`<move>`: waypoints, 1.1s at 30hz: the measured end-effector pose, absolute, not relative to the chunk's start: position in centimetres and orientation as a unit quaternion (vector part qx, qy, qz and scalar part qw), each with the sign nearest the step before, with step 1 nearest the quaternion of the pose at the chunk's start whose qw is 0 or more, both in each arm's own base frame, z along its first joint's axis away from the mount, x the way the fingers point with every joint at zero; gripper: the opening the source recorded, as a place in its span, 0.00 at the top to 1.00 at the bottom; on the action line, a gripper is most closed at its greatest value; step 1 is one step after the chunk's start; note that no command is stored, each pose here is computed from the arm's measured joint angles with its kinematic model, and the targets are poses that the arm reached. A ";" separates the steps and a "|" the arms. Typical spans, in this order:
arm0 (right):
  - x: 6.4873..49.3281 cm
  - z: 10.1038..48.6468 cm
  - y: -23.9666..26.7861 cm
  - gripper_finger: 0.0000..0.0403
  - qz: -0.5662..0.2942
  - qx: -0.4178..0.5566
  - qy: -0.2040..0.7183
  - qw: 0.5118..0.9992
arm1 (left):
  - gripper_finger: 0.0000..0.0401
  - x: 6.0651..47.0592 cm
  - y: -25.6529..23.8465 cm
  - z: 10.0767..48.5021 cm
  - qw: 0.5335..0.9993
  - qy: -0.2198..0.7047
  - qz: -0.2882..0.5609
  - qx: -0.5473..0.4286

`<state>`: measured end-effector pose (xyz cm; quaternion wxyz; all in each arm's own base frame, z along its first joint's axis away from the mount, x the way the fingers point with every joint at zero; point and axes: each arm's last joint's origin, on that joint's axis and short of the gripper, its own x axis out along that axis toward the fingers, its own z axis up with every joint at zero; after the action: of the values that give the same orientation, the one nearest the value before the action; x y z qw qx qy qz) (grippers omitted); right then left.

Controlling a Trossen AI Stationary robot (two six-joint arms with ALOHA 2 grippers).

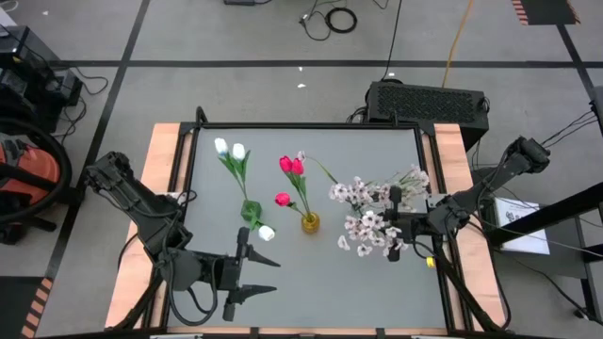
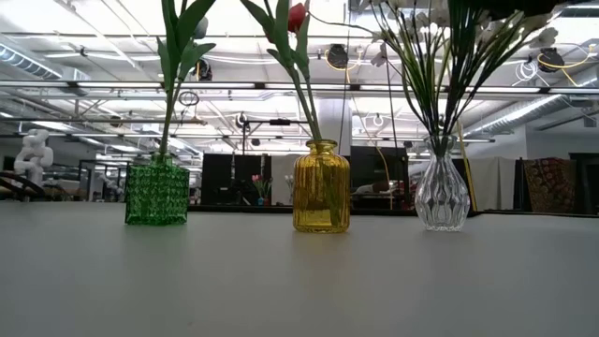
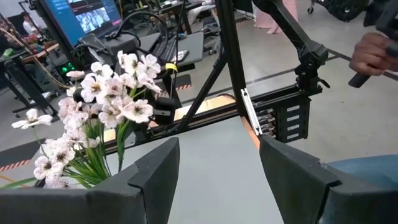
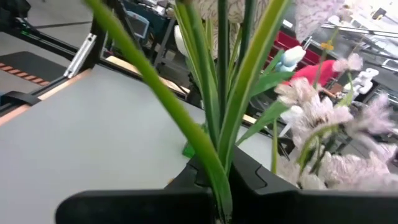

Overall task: Sort flowers into vase by color
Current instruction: Put the white flowers into the transparent flower vase

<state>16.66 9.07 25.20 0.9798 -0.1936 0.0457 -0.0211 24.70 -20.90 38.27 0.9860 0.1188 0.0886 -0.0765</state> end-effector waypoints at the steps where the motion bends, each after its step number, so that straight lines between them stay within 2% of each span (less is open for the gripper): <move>1: 16.7 25.0 9.0 1.00 -0.023 -0.193 0.045 0.980 | 0.43 24.7 -20.9 38.3 0.986 0.089 -0.077 0.119; 15: 16.7 23.8 8.5 1.00 -0.036 -0.159 0.058 0.985 | 0.43 24.7 -20.9 38.3 0.986 0.089 -0.076 0.116; 21: 16.7 24.7 8.5 1.00 -0.047 -0.128 0.018 0.991 | 0.43 24.7 -20.9 38.3 0.986 0.089 -0.076 0.116; 27: 16.7 25.0 8.1 1.00 -0.111 -0.091 0.009 0.990 | 0.43 24.7 -20.9 38.3 0.986 0.089 -0.076 0.116; 33: 16.9 24.7 7.7 1.00 -0.121 -0.076 0.020 0.990 | 0.43 24.7 -20.9 38.3 0.986 0.089 -0.077 0.116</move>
<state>16.87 7.70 24.70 0.9895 -0.0761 0.0203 -0.1211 24.70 -20.90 38.27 0.9863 0.1157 0.0890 -0.0766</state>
